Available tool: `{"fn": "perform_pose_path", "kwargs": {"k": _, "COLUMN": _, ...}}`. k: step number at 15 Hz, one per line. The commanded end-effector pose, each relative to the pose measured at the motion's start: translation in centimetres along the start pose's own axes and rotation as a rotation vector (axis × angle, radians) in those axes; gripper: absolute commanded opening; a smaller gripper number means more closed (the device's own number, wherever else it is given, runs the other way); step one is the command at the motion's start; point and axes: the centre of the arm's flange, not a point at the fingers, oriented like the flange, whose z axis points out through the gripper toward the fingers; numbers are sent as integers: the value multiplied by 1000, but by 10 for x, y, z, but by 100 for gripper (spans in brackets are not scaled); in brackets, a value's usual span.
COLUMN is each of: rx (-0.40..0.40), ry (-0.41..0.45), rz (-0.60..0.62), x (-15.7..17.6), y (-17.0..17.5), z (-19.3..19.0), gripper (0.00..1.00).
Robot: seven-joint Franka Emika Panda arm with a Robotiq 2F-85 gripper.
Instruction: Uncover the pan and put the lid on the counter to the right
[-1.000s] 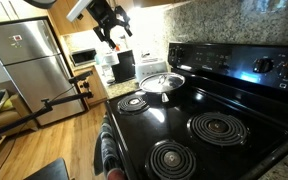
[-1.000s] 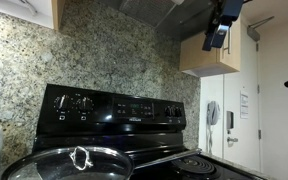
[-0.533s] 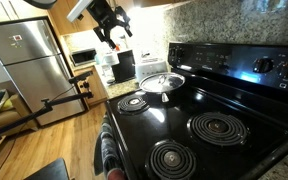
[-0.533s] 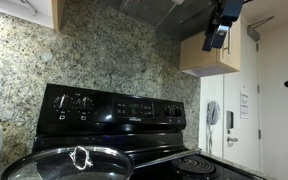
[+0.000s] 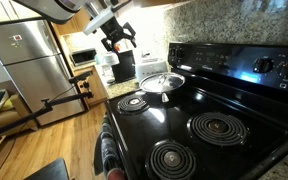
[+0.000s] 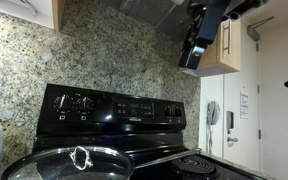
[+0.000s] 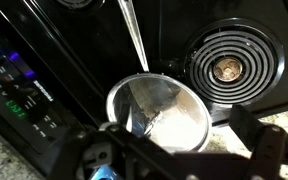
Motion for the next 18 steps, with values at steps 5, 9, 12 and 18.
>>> {"fn": "perform_pose_path", "kwargs": {"k": 5, "rx": 42, "ry": 97, "rz": -220, "x": 76, "y": -4, "z": 58, "gripper": 100}}
{"fn": "perform_pose_path", "kwargs": {"k": 9, "rx": 55, "ry": 97, "rz": -247, "x": 99, "y": 8, "z": 81, "gripper": 100}}
{"fn": "perform_pose_path", "kwargs": {"k": 12, "rx": 60, "ry": 103, "rz": -252, "x": 112, "y": 20, "z": 93, "gripper": 100}}
{"fn": "perform_pose_path", "kwargs": {"k": 18, "rx": 140, "ry": 75, "rz": -266, "x": 132, "y": 41, "z": 119, "gripper": 100}}
